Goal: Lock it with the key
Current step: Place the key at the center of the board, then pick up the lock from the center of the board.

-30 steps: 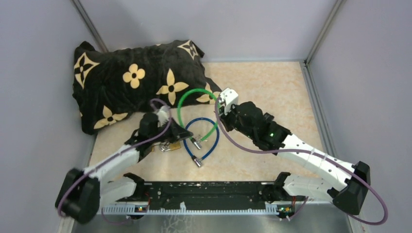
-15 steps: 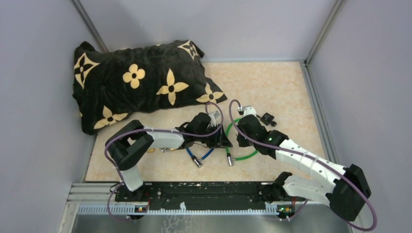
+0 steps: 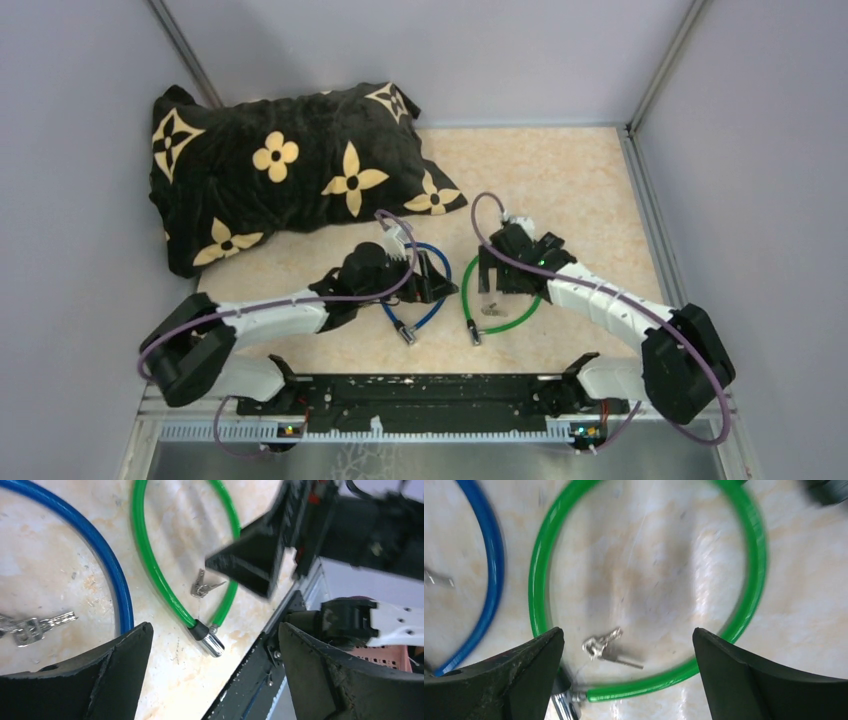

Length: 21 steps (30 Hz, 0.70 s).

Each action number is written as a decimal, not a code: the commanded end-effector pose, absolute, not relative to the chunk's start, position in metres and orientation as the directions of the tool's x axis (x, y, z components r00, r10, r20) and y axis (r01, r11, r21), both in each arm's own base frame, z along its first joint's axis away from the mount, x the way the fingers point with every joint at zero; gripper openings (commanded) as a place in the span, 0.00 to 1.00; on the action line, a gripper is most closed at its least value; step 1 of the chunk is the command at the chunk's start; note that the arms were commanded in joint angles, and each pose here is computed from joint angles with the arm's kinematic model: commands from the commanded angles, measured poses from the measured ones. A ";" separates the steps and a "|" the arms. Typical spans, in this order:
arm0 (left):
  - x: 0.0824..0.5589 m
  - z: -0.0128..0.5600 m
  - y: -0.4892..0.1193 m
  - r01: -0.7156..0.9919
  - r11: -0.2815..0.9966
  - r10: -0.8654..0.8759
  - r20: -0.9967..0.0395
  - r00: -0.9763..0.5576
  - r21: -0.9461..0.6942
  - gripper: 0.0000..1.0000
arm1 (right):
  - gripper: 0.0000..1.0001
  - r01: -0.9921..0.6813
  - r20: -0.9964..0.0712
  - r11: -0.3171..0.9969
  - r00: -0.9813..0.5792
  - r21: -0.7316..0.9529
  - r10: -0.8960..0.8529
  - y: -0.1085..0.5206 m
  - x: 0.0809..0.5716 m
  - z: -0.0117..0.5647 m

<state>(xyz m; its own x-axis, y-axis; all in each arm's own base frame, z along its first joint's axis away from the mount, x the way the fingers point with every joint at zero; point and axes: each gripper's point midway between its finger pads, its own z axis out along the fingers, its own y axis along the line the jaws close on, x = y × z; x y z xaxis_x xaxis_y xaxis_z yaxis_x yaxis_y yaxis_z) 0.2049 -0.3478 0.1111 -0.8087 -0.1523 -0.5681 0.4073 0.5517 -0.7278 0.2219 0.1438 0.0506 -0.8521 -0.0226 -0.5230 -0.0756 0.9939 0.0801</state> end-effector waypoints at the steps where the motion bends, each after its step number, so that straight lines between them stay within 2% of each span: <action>1: 0.220 0.155 -0.314 0.478 0.517 -0.267 -0.664 -0.698 -0.710 0.98 | 0.98 0.105 -0.657 0.992 -0.744 0.064 0.121 0.107 0.279 0.099; 6: 0.245 0.155 -0.240 0.315 0.561 -0.433 -0.596 -0.676 -0.766 0.98 | 0.98 0.303 -0.683 0.948 -0.673 0.096 0.285 0.052 0.317 0.108; 11: 0.248 0.168 -0.195 0.287 0.553 -0.561 -0.604 -0.567 -0.782 0.98 | 0.82 0.458 -0.674 0.886 -0.633 0.071 0.381 0.019 0.344 0.094; 21: 0.251 0.171 -0.160 0.282 0.604 -0.600 -0.658 -0.455 -0.746 0.98 | 0.76 0.526 -0.647 0.848 -0.666 -0.056 0.371 0.007 0.375 0.071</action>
<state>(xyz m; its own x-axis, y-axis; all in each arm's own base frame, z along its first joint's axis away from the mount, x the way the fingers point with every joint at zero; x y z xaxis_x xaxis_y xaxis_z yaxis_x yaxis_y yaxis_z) 0.2516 -0.1660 0.1739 -0.4757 -0.6123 -0.6315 0.2753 0.5782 -0.7680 0.3480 0.0142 0.0497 -0.7244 0.3676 -0.5832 0.4855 0.8727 -0.0529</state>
